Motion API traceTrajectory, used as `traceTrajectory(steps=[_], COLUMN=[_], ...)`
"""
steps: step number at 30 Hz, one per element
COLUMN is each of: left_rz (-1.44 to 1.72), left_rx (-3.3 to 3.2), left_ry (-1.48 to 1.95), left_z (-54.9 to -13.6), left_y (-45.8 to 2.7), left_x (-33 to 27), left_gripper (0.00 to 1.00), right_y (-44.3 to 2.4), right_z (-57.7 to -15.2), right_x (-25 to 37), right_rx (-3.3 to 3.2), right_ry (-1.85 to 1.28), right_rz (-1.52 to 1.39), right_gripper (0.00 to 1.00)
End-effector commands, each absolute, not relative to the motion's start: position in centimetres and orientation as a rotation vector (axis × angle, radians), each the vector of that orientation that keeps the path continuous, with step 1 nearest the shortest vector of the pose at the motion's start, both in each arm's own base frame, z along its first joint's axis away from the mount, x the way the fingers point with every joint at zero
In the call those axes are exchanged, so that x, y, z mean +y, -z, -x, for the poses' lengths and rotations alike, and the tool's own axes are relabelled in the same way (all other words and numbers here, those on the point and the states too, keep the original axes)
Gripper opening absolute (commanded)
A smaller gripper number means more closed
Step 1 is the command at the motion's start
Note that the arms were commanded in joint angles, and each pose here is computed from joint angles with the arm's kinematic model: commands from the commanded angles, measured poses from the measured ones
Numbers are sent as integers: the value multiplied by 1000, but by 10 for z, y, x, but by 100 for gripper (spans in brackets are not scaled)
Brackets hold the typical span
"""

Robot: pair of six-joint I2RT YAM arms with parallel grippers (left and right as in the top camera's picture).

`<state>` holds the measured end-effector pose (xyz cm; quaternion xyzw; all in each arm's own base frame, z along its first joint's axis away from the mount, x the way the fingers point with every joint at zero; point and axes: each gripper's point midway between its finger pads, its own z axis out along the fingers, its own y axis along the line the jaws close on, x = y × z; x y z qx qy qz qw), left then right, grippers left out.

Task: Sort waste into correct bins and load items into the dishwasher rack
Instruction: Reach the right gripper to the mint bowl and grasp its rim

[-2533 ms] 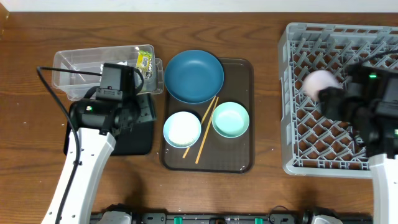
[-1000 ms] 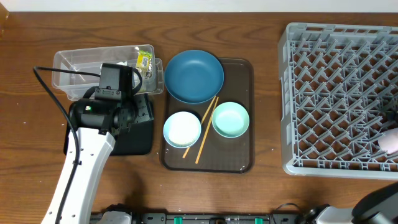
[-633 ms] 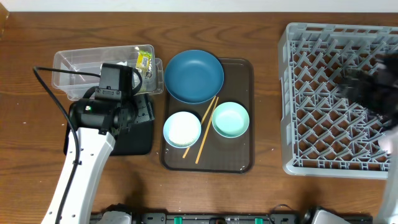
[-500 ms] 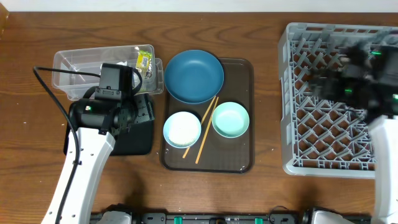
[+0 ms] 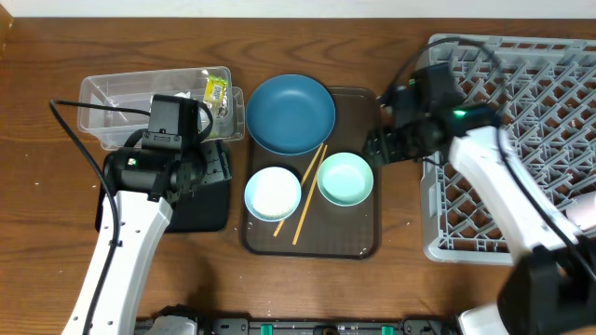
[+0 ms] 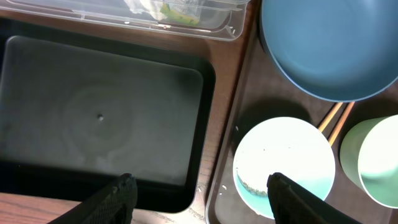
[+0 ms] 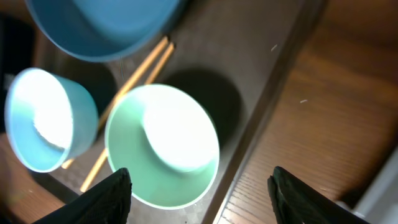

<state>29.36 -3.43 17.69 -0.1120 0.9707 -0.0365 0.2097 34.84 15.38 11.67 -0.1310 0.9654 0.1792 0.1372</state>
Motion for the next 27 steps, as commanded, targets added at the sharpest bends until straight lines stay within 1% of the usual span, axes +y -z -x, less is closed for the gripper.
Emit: traceTrajectory(steps=[1, 2, 4, 6, 7, 9, 10, 11, 12, 16, 19, 21, 27], left_rz=[317, 317, 317, 317, 317, 317, 317, 317, 317, 317, 317, 317, 317], left_rx=[2686, 2686, 2686, 2686, 2686, 2686, 2686, 2686, 2686, 2686, 2686, 2686, 2686], left_ry=[92, 93, 93, 93, 93, 93, 93, 93, 93, 93, 93, 93, 93], left_z=[-295, -295, -295, -295, -295, -295, -295, -295, -295, -295, -295, -295, -295], left_y=[-181, -181, -181, -181, -181, -181, -181, -181, -181, -181, -181, -181, -181], left_x=[-32, -32, -32, -32, -32, -32, -32, -32, -32, -32, -32, -32, -32], left_gripper=[71, 70, 71, 70, 71, 70, 71, 70, 70, 70, 70, 70, 70], right_y=[-95, -87, -71, -56, -51, -39, -35, -31, -29, -30, -38, -49, -121], right_z=[-348, -347, -344, -340, -339, -337, -336, -335, -334, -335, -339, -342, -366], right_x=[159, 162, 165, 165, 164, 164, 164, 163, 163, 163, 159, 154, 122], right_rx=[2854, 2877, 2923, 2971, 2991, 3030, 3043, 3053, 3060, 3055, 3037, 3018, 2835], right_ry=[-469, -468, -460, -453, -452, -449, -447, -445, -444, -443, -445, -447, -402], right_rz=[401, 410, 412, 406, 391, 372, 371, 370, 370, 367, 351, 331, 223], right_gripper=[66, 63, 63, 55, 54, 45, 39, 29, 24, 8, 1, 1, 1])
